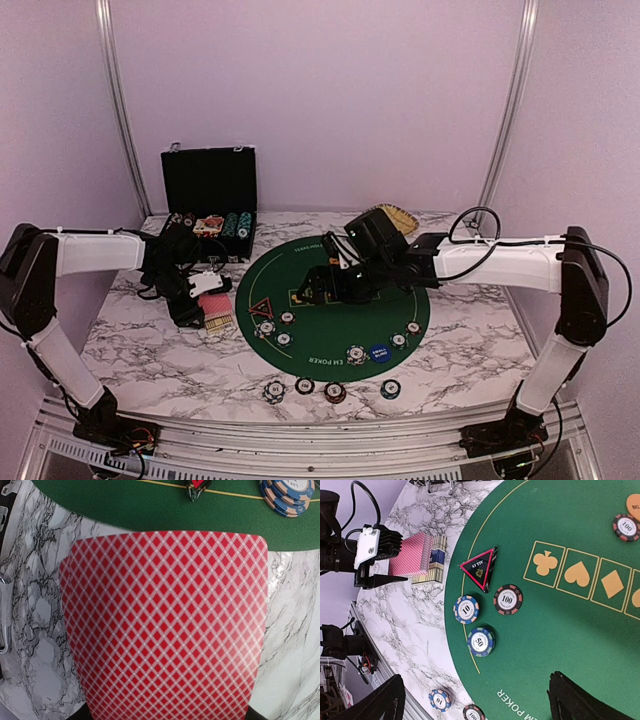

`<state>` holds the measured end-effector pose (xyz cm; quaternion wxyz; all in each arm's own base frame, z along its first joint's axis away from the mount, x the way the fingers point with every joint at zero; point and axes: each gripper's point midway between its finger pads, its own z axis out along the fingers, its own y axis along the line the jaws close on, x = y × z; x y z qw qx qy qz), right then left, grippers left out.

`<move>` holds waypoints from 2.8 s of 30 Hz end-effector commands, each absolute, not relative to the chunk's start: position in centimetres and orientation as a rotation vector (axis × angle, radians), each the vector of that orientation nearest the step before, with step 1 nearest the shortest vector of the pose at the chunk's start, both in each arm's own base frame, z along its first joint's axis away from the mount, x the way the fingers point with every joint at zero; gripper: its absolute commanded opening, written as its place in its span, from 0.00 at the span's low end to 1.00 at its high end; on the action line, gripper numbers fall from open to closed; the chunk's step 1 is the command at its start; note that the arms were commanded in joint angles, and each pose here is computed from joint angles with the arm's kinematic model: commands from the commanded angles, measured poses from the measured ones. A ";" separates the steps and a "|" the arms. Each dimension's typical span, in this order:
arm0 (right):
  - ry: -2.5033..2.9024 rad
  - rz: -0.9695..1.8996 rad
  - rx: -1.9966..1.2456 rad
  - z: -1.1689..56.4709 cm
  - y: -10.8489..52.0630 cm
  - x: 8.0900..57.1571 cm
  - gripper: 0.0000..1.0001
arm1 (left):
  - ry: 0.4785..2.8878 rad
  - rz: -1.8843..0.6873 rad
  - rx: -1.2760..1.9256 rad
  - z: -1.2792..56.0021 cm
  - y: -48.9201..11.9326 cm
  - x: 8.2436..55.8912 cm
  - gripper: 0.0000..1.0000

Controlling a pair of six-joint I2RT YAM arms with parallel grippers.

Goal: Distribute texas hold em gaming equipment

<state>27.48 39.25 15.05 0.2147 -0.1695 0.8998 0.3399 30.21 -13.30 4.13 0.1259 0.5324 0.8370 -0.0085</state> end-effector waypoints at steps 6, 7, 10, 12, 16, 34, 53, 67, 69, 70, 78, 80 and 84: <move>2.440 1.211 -0.448 15.3 43.5 27.7 0.98 | 2.363 -0.072 1.570 7.4 -14.8 29.3 0.00; 2.427 1.259 -0.444 15.4 44.1 27.7 0.98 | 2.355 -0.072 1.574 7.7 -15.0 29.1 0.00; 2.387 1.389 -0.440 15.8 46.0 27.9 0.98 | 2.336 -0.074 1.579 8.3 -15.4 28.8 0.00; 2.367 1.482 -0.430 15.8 47.2 27.9 0.98 | 2.326 -0.079 1.585 8.6 -15.7 28.5 0.00; 2.341 1.652 -0.406 15.4 49.0 27.8 0.97 | 2.299 -0.090 1.599 9.4 -16.6 27.9 0.00; 2.298 1.867 -0.385 14.7 52.5 27.9 0.94 | 2.216 -0.104 1.666 11.5 -19.6 27.0 0.00; 2.275 2.009 -0.414 14.4 54.6 26.6 0.78 | 2.175 -0.108 1.677 12.7 -20.7 26.6 0.00; 2.242 2.097 -0.421 15.1 56.0 26.5 0.41 | 2.162 -0.120 1.692 12.9 -21.1 26.2 0.00; 2.245 2.101 -0.420 15.0 56.1 26.4 0.38 | 2.160 -0.123 1.697 12.9 -21.1 26.1 0.00; 2.246 2.102 -0.419 15.0 56.1 26.4 0.35 | 2.157 -0.123 1.699 12.9 -21.2 26.0 0.00; 2.251 2.089 -0.402 15.0 55.9 26.4 0.05 | 2.159 -0.108 1.689 13.1 -21.3 26.3 0.93; 2.256 2.088 -0.399 14.8 55.9 26.3 0.01 | 2.154 -0.110 1.692 13.2 -21.4 26.3 0.99; 2.263 2.103 -0.394 14.5 56.2 25.9 0.00 | 2.137 -0.126 1.720 13.1 -22.1 26.0 0.99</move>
